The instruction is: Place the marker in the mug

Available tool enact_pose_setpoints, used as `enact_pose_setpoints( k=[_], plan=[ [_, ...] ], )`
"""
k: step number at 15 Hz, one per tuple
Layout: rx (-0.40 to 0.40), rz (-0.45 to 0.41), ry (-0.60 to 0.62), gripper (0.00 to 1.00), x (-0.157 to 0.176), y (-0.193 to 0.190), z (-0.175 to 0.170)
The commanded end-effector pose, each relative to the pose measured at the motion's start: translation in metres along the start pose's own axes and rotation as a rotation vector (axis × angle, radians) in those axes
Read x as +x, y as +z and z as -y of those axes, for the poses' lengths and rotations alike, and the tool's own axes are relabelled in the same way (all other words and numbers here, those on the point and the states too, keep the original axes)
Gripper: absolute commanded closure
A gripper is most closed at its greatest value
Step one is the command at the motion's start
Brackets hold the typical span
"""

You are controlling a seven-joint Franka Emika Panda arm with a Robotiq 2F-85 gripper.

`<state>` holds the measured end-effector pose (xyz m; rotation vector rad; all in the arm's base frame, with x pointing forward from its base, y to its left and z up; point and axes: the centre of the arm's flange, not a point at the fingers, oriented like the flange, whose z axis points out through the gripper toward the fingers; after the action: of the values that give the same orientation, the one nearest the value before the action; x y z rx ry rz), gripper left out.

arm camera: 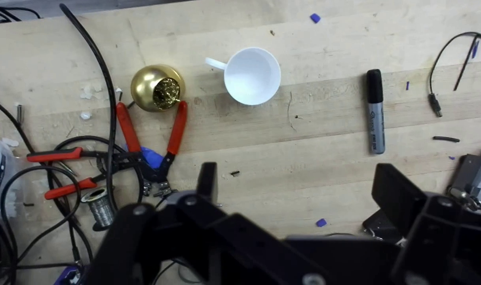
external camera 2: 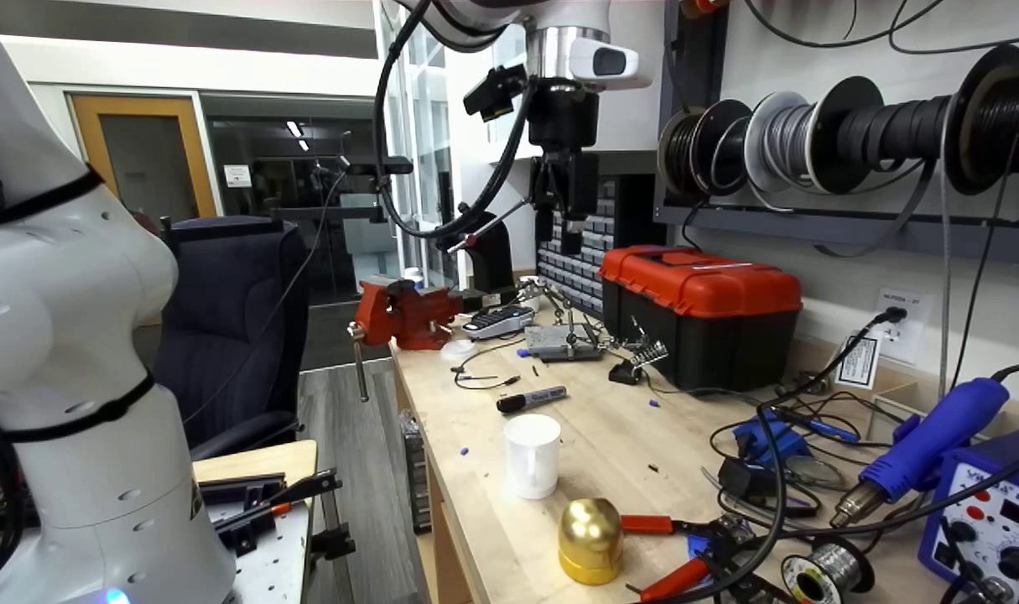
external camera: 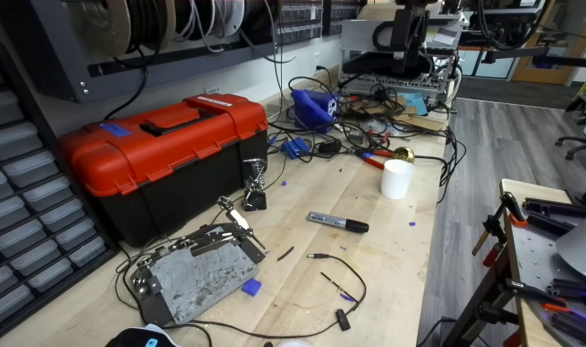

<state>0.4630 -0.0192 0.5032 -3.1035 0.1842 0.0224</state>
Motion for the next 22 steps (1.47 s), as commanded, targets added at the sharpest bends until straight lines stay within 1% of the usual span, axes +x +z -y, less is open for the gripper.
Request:
enact_pose_setpoints(
  k=[1,3,4,6,11,18,22],
  plan=[
    [-0.062,-0.021,0.011,0.0,0.012,0.008,0.038],
    [-0.099,-0.006,-0.006,0.0,0.012,0.023,0.057],
    [-0.062,0.003,-0.021,0.0,0.004,0.015,0.044],
    [-0.068,0.015,-0.031,0.0,0.005,0.022,0.05],
    [-0.068,0.018,-0.018,0.0,0.007,0.024,0.047],
    [-0.078,0.019,-0.144,0.0,0.021,0.053,0.098],
    [-0.076,-0.004,-0.168,0.0,0.029,0.072,0.122]
  ],
)
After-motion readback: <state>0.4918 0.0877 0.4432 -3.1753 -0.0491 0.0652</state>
